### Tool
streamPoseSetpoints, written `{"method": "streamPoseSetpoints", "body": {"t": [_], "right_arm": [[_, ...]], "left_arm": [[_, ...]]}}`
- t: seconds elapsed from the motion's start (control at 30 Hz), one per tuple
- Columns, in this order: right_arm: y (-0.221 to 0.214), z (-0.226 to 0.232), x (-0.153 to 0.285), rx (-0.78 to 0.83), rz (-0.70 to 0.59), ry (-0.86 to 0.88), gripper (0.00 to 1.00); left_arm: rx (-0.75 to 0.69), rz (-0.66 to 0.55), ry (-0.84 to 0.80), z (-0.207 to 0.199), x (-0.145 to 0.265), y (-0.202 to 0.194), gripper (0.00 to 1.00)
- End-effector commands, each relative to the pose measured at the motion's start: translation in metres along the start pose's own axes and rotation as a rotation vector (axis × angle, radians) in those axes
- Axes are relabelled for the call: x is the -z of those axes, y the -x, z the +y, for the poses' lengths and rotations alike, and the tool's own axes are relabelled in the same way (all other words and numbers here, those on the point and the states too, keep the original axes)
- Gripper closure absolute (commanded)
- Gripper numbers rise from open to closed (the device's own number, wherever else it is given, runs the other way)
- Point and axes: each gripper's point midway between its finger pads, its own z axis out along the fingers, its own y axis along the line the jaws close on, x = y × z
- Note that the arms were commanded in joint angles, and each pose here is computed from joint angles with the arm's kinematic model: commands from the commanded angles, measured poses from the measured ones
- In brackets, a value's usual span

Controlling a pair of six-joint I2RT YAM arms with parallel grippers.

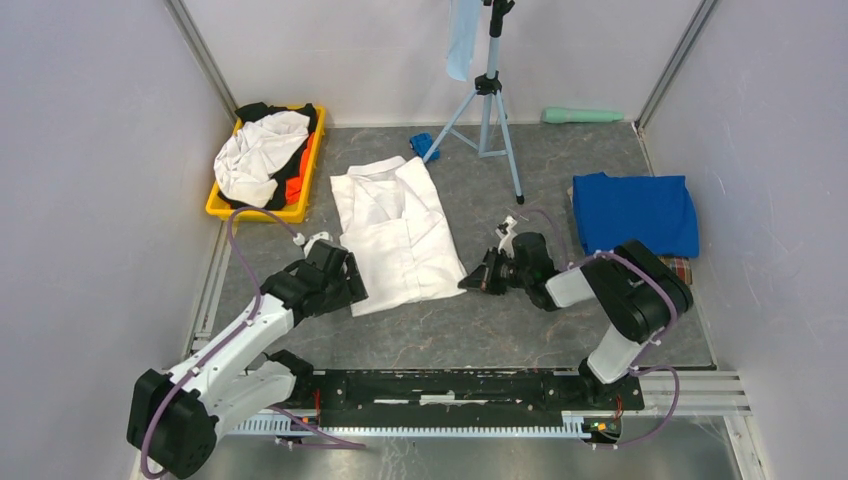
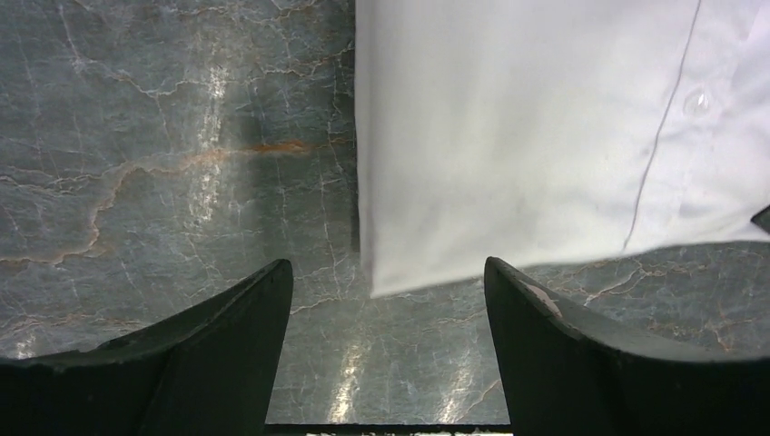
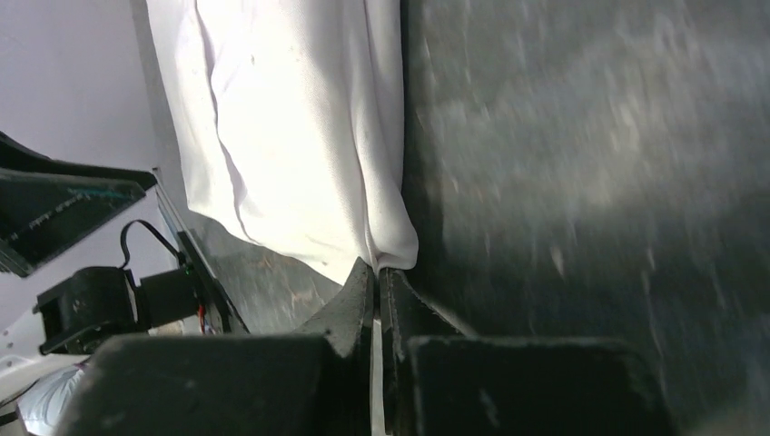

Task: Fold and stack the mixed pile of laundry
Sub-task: Fold the shirt.

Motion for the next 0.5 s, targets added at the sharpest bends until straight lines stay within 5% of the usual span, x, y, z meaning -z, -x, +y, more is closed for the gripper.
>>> {"method": "streamPoseSetpoints", "body": {"t": [0.0, 0.2, 0.47], "right_arm": [[-0.02, -0.019, 0.026, -0.024, -0.028, -0.082, 1.0], [-0.042, -0.032, 0.057, -0.038, -0.085, -0.136, 1.0], [-0.07, -0.047, 0.084, -0.043, -0.163, -0.204, 1.0]], "left_arm": [[0.067, -0.037, 0.022, -0.001, 0.005, -0.001, 0.18], [0.037, 0.041, -0.022, -0.01, 0.012, -0.036, 0.29], [-0.044, 0.183, -0.073, -0.021, 0.025, -0.084, 0.31]]}}
